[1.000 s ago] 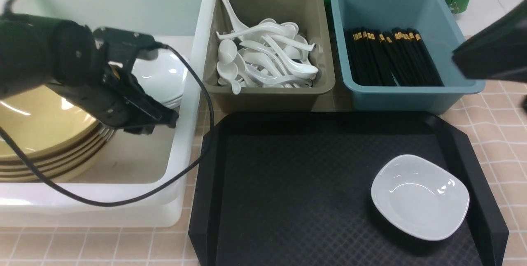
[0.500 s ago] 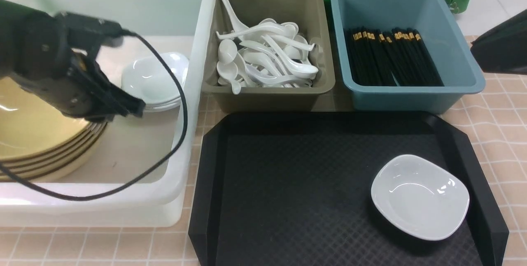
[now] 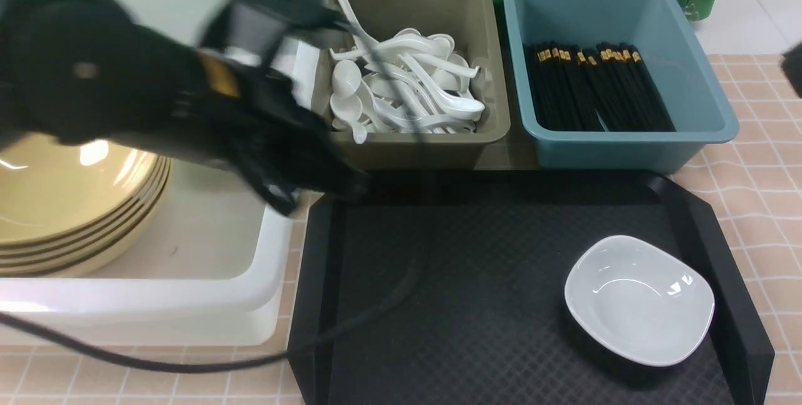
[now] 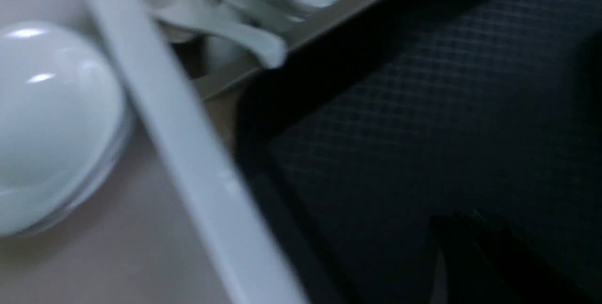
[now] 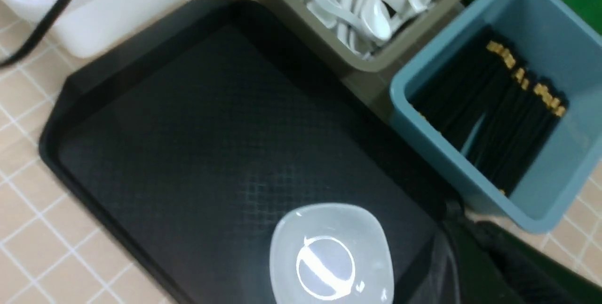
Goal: On brown table put chopsticks spoon bowls plates into blue grey white boxes.
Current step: 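Grasp the small white bowl on the black tray by its rim with the left gripper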
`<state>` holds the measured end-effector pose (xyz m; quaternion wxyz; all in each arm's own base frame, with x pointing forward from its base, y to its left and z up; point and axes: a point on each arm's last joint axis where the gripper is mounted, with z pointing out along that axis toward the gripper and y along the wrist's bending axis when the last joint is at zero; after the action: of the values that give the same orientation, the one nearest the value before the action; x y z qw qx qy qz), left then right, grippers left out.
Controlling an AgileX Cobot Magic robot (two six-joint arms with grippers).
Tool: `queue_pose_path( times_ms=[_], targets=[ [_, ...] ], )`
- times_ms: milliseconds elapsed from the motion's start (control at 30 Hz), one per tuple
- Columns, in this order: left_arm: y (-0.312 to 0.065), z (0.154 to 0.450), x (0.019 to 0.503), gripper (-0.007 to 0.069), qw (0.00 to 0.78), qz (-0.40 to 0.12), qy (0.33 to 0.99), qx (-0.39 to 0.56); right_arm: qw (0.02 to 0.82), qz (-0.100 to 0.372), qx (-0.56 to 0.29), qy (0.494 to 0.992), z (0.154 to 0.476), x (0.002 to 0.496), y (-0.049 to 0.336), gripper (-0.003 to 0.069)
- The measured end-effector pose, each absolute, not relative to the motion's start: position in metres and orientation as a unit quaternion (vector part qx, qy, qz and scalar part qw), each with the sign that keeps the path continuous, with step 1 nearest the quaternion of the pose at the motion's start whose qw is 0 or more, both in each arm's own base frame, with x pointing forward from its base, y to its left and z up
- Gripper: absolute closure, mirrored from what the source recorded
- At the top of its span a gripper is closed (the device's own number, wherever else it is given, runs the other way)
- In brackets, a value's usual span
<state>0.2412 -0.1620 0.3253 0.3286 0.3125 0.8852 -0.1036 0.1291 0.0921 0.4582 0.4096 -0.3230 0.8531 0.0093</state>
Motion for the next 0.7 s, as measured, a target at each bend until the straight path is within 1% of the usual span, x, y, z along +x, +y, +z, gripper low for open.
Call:
queue_pose_path(
  times_ms=[33, 67, 100, 200, 233, 300, 400, 433, 467, 533, 567, 600, 633, 700],
  targets=[
    [-0.186, 0.322, 0.241, 0.0636, 0.31, -0.118, 0.881, 0.338, 0.408, 0.005, -0.312, 0.858, 0.452, 0.125, 0.086, 0.061],
    [-0.198, 0.32, 0.243, 0.0636, 0.299, -0.123, 0.879, 0.35, 0.407, 0.004, -0.305, 0.861, 0.448, 0.121, 0.081, 0.061],
    [-0.206, 0.318, 0.244, 0.0636, 0.291, -0.127, 0.879, 0.355, 0.407, 0.004, -0.3, 0.863, 0.445, 0.118, 0.078, 0.061],
    [-0.244, 0.306, 0.254, 0.0636, 0.256, -0.146, 0.878, 0.376, 0.41, 0.007, -0.276, 0.869, 0.434, 0.105, 0.063, 0.061],
    [-0.25, 0.304, 0.256, 0.0636, 0.253, -0.148, 0.878, 0.378, 0.41, 0.007, -0.275, 0.87, 0.434, 0.105, 0.063, 0.061],
    [-0.28, 0.29, 0.264, 0.0634, 0.224, -0.162, 0.879, 0.39, 0.416, 0.014, -0.263, 0.87, 0.428, 0.095, 0.052, 0.061],
    [-0.31, 0.271, 0.271, 0.0629, 0.19, -0.16, 0.877, 0.411, 0.426, 0.024, -0.25, 0.869, 0.425, 0.084, 0.041, 0.0608],
    [-0.324, 0.26, 0.274, 0.0614, 0.176, -0.155, 0.876, 0.422, 0.429, 0.028, -0.245, 0.869, 0.424, 0.081, 0.038, 0.0608],
    [-0.329, 0.255, 0.275, 0.0605, 0.168, -0.152, 0.875, 0.427, 0.433, 0.032, -0.24, 0.868, 0.425, 0.078, 0.035, 0.0607],
    [-0.345, 0.239, 0.28, 0.0555, 0.149, -0.145, 0.874, 0.439, 0.438, 0.037, -0.234, 0.867, 0.425, 0.075, 0.032, 0.0607],
    [-0.351, 0.234, 0.283, 0.0525, 0.143, -0.144, 0.875, 0.44, 0.44, 0.038, -0.233, 0.866, 0.425, 0.073, 0.03, 0.0607],
    [-0.352, 0.233, 0.283, 0.0519, 0.143, -0.144, 0.875, 0.44, 0.44, 0.039, -0.233, 0.866, 0.425, 0.073, 0.03, 0.0607],
    [-0.355, 0.229, 0.285, 0.0482, 0.138, -0.143, 0.875, 0.44, 0.441, 0.039, -0.233, 0.866, 0.425, 0.073, 0.03, 0.0606],
    [-0.363, 0.219, 0.291, 0.0379, 0.134, -0.144, 0.877, 0.439, 0.443, 0.04, -0.232, 0.865, 0.425, 0.072, 0.029, 0.0604]
  ],
)
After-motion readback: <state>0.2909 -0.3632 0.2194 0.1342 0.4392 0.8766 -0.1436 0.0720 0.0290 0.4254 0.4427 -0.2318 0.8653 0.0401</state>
